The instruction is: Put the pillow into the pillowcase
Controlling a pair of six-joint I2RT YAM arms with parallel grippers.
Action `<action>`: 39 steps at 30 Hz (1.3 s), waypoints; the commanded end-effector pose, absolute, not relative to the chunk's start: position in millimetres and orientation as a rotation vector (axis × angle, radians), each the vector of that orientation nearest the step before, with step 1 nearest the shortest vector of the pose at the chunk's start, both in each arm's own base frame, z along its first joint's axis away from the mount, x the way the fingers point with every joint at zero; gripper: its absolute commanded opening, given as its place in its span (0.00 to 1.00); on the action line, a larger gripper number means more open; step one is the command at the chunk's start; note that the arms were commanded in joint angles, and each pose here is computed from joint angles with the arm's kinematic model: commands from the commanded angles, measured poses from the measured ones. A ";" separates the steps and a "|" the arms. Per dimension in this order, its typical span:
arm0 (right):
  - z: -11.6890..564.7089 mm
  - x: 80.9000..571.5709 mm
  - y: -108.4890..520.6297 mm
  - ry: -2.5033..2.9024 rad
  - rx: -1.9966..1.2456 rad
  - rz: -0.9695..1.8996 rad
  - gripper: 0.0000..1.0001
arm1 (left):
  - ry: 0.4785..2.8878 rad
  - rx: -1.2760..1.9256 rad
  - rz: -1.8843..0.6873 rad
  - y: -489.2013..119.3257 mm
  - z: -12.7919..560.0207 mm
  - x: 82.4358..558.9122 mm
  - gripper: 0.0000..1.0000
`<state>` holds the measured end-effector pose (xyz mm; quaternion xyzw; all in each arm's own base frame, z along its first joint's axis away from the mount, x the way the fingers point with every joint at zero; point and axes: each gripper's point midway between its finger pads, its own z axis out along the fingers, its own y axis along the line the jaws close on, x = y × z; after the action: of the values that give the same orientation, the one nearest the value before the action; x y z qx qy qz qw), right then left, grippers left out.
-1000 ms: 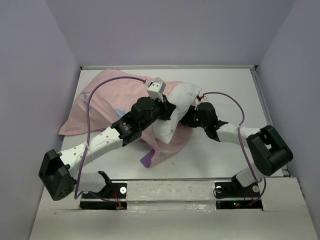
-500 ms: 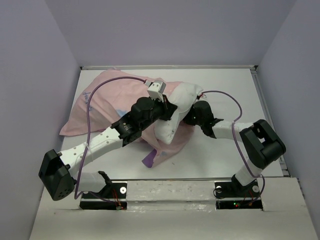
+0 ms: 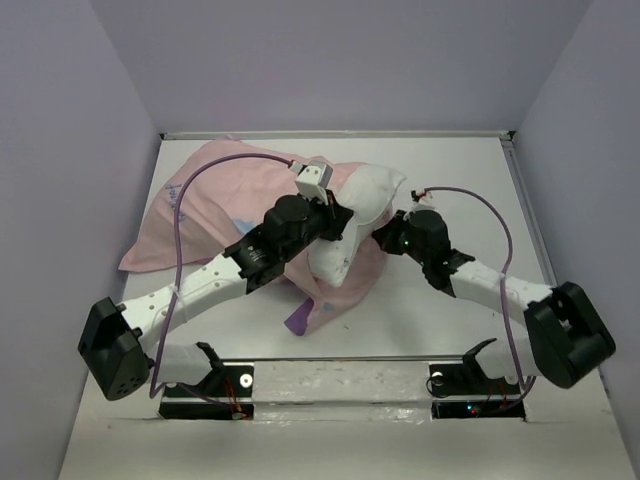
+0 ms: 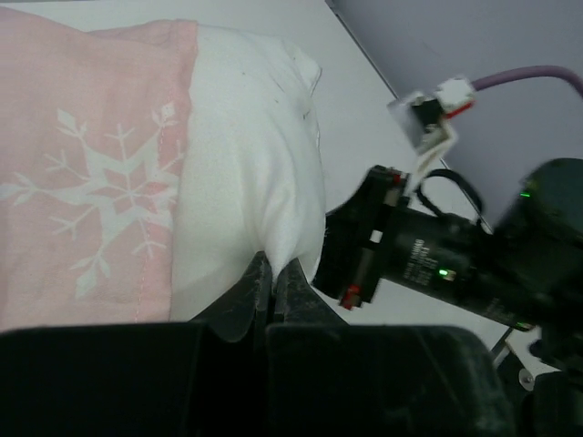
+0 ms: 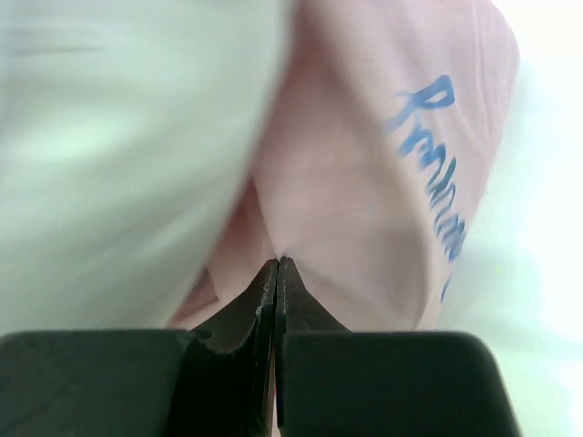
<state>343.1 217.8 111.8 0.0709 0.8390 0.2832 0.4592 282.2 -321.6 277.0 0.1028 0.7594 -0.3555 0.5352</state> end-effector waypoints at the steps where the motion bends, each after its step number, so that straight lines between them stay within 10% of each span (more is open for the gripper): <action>1: 151.5 310.4 201.9 1.975 0.146 0.736 0.00 | 1.667 0.143 -0.740 -307.3 312.2 319.3 0.00; 14: 303.2 237.9 155.7 1.651 0.037 0.787 0.00 | 1.802 0.052 -0.573 -280.8 232.2 362.7 0.00; 29: 166.1 355.8 245.1 1.979 -0.113 0.725 0.36 | 1.636 0.093 -0.993 -304.6 302.8 312.7 0.00; 39: 127.5 400.9 240.5 1.979 0.003 0.579 0.40 | 1.628 0.117 -1.053 -308.5 305.5 302.1 0.00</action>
<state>367.8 237.0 97.9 -0.0179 0.8595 0.2498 0.4456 314.9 -299.0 232.9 0.0488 0.7728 -0.3614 0.5194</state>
